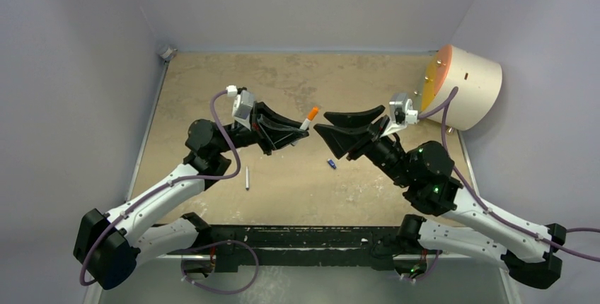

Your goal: Insert the pens into the pen caps

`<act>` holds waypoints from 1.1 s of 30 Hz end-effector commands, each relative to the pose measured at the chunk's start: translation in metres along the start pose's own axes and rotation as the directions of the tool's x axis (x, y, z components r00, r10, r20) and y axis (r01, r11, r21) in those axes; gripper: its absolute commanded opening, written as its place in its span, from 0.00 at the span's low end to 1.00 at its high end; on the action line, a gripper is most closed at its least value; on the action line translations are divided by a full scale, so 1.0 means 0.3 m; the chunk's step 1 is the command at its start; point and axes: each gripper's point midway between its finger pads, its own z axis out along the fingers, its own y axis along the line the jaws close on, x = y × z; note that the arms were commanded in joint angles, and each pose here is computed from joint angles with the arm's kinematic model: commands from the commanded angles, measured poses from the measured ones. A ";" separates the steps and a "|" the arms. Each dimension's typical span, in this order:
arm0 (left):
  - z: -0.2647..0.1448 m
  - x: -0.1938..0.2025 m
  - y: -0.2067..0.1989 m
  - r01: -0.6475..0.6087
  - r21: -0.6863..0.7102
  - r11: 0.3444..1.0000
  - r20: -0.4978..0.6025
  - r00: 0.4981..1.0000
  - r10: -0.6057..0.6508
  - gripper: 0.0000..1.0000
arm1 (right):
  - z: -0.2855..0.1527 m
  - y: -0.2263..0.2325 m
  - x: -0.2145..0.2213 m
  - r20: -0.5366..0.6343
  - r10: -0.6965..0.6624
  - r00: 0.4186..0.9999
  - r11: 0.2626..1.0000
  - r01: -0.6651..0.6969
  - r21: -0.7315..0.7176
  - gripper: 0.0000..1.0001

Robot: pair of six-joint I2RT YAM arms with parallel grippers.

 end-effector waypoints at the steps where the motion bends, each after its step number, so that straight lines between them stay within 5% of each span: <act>1: 0.002 -0.043 -0.013 -0.034 0.012 0.999 0.050 0.998 0.034 0.00 | 0.041 0.011 -0.092 0.056 -0.040 0.998 0.999 0.040 -0.001 0.51; 26: 0.001 -0.026 -0.018 -0.026 0.030 0.999 0.036 0.999 0.025 0.00 | 0.117 0.004 -0.084 0.058 -0.045 0.997 0.997 0.049 -0.059 0.41; 33: -0.001 -0.023 -0.020 -0.027 0.032 0.999 0.034 0.999 0.026 0.00 | 0.118 0.008 -0.093 0.067 -0.039 0.997 0.996 0.044 -0.075 0.25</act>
